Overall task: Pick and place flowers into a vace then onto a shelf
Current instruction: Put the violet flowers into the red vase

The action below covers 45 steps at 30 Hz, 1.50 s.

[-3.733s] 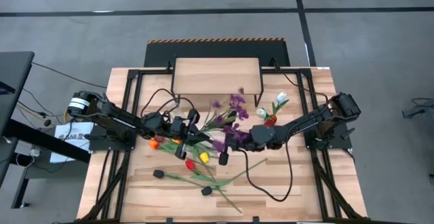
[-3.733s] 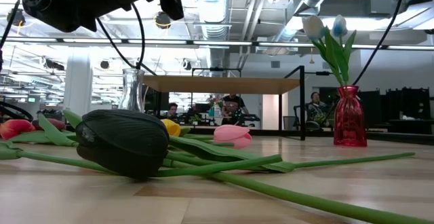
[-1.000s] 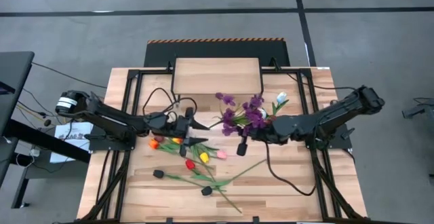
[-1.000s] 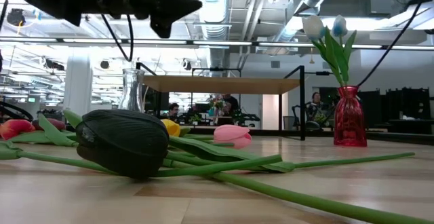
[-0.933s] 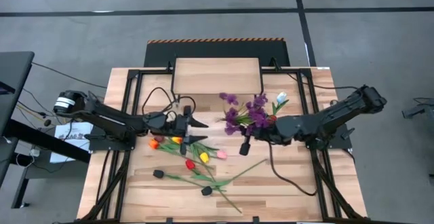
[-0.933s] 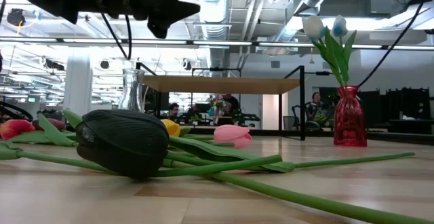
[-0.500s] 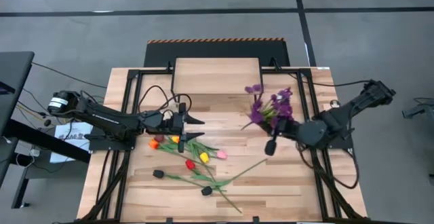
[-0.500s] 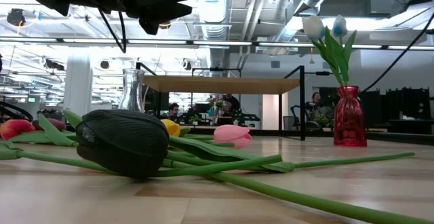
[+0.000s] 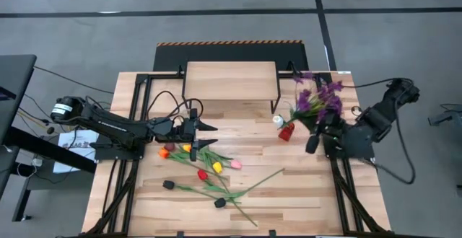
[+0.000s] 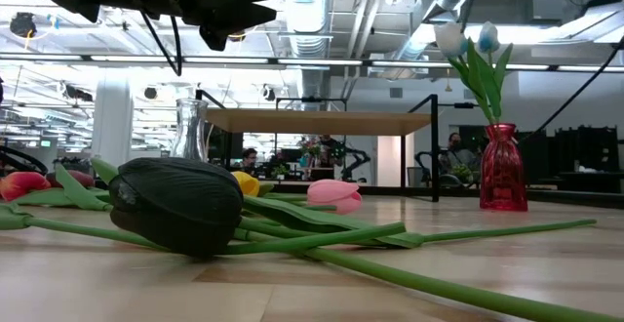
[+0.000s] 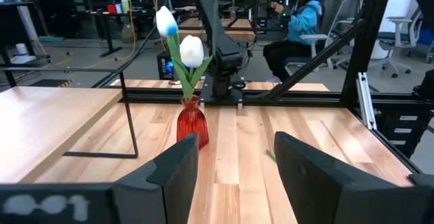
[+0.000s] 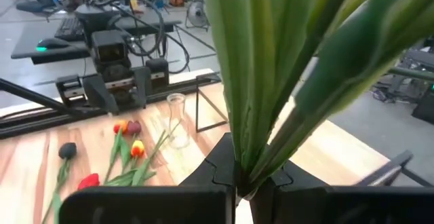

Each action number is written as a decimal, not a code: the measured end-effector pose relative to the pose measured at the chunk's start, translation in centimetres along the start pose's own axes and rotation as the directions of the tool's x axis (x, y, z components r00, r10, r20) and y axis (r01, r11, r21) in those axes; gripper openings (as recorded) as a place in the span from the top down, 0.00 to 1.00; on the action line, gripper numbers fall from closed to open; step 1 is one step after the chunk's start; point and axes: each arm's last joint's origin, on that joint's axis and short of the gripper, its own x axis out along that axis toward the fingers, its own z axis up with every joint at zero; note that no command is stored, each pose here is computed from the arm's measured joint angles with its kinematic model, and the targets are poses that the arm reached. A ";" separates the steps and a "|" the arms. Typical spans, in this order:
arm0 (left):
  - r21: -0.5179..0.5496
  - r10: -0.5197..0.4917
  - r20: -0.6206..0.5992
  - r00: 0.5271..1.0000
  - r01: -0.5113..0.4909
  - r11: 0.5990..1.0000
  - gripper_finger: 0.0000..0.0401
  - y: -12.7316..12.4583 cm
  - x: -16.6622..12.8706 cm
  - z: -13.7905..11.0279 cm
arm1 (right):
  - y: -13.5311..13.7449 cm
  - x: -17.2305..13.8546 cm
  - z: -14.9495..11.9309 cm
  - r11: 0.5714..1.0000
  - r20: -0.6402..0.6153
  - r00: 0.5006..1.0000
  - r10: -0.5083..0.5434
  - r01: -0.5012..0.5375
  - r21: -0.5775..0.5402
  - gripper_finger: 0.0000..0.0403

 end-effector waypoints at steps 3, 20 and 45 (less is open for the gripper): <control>0.000 0.000 0.000 1.000 0.000 1.000 0.54 0.0 0.0 0.0 | -1.2 -0.5 0.1 1.000 -0.026 1.000 -0.015 0.015 0.006 0.99; 0.001 0.000 0.000 1.000 0.000 1.000 0.54 0.0 0.0 0.0 | -4.0 -0.6 -3.1 0.982 -0.224 0.959 -0.172 0.185 0.041 0.99; 0.000 -0.006 0.000 1.000 0.006 1.000 0.54 0.0 0.0 0.0 | -0.9 1.6 -6.2 0.971 -0.232 0.943 -0.238 0.234 -0.046 0.99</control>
